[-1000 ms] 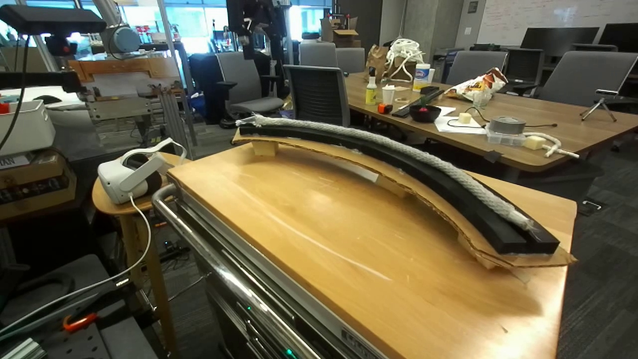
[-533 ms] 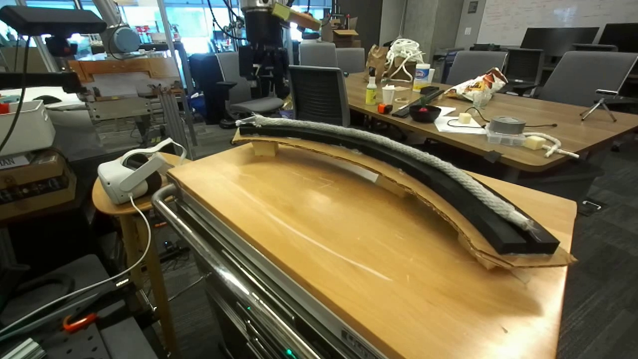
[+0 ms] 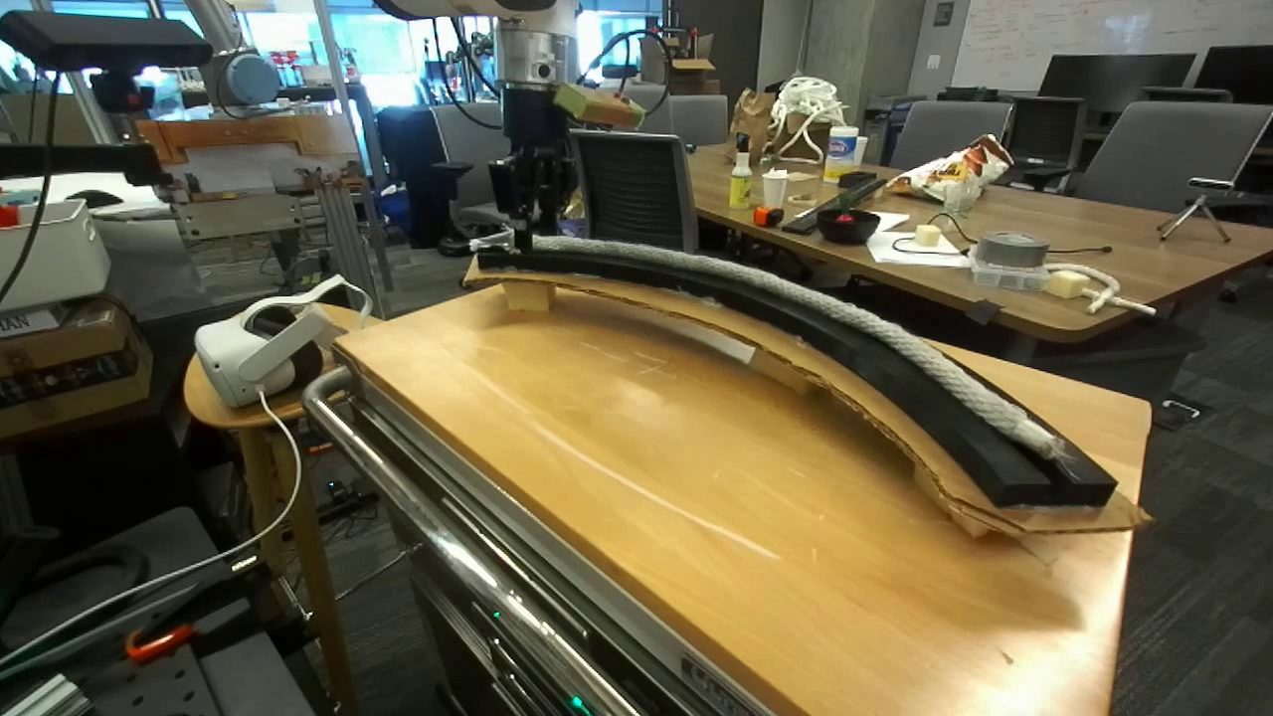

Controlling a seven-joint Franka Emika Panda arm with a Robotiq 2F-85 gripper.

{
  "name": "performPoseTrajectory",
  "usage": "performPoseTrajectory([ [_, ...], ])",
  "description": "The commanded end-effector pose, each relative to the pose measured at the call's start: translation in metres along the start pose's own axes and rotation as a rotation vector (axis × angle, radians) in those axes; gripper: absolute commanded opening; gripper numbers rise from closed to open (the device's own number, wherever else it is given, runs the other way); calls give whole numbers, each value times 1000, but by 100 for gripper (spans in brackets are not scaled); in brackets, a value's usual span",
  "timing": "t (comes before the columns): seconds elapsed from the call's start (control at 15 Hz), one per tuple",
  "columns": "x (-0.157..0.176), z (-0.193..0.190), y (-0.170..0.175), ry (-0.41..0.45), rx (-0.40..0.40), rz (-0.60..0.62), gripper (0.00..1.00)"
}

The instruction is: Remove the rope from the black object and put it on the table

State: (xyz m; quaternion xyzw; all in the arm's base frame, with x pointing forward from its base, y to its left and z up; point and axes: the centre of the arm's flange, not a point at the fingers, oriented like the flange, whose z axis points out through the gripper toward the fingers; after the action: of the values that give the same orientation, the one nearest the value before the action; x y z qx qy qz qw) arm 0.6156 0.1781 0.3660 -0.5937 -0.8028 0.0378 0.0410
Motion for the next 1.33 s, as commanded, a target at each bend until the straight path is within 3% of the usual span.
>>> performPoseTrajectory([
  [0.0, 2, -3, 15, 35, -20, -9, 20],
  [0.13, 3, -3, 15, 40, -22, -11, 6],
  [0.27, 3, -4, 16, 44, -26, -11, 1],
  [0.53, 7, -18, -4, 1, -14, -24, 4],
  [0.67, 14, -28, -28, -25, 31, -69, 4],
  [0.93, 21, -35, -63, -38, 34, -59, 4],
  [1.07, 19, -27, -66, 20, 90, -88, 5],
  [1.27, 13, 9, -58, 180, 208, -121, 4],
])
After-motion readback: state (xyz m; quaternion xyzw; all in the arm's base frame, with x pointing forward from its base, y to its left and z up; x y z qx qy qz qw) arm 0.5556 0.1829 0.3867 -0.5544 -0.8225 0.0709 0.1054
